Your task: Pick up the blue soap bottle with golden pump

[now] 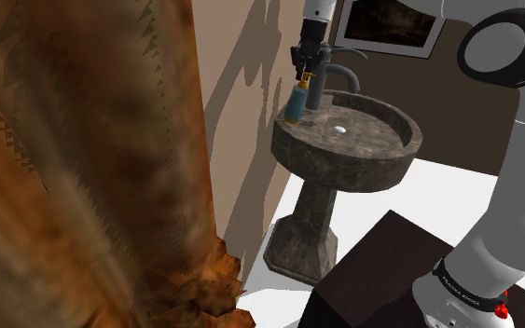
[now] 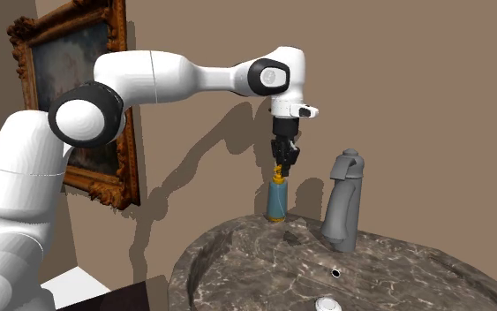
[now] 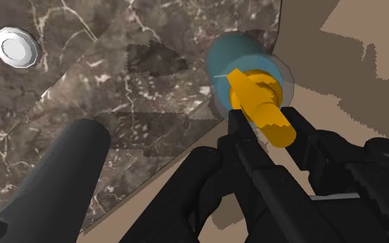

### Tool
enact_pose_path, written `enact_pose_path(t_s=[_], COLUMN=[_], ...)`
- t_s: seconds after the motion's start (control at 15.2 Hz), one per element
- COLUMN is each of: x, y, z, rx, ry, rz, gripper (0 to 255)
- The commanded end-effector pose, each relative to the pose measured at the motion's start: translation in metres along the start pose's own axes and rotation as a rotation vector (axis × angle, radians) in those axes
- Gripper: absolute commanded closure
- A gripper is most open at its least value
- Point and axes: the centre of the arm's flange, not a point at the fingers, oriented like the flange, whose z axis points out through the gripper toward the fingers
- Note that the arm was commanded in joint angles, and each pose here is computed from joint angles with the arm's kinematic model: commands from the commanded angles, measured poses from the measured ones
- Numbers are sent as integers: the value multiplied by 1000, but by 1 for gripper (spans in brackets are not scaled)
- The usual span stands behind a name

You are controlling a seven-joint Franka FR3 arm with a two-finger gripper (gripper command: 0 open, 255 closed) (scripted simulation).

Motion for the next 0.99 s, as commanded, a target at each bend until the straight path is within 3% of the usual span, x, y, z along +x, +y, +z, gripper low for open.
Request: enact_pose_path(t_s=[0.0, 0.92], x=[0, 1], y=[-1, -7], z=[-8, -77], rx=[0, 0], ry=[0, 0], rz=[0, 0], gripper=[255, 255])
